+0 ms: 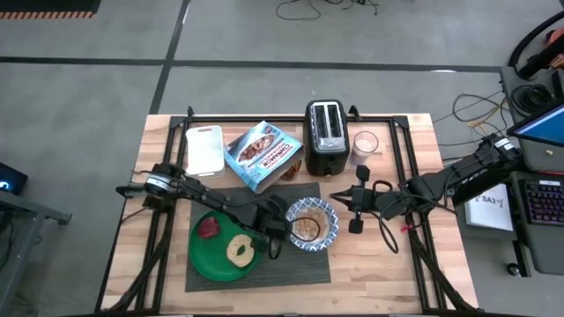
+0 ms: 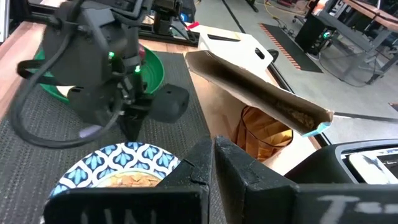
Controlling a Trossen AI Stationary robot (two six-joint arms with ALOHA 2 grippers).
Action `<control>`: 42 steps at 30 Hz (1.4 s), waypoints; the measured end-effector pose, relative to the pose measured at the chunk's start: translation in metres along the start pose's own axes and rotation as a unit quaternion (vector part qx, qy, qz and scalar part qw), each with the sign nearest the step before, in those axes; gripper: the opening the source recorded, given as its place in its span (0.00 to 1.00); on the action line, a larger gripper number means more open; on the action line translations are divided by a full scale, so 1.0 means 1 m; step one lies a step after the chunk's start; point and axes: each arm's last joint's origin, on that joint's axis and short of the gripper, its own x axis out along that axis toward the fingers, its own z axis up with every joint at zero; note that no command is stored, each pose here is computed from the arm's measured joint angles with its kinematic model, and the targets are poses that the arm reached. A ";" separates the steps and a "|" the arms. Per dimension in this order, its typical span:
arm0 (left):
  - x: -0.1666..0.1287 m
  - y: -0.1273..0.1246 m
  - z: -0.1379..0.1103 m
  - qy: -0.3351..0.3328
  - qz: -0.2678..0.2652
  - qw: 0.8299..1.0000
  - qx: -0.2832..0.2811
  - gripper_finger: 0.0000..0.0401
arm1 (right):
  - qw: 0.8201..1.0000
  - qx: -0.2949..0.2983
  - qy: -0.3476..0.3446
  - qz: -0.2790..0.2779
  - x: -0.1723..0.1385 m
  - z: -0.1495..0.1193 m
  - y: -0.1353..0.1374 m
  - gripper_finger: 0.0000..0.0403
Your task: Arrange a breakfast setting
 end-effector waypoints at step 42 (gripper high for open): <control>-0.041 0.009 -0.042 0.131 0.052 0.981 -0.132 0.00 | 1.000 -0.008 0.005 0.000 0.000 -0.001 0.000 0.02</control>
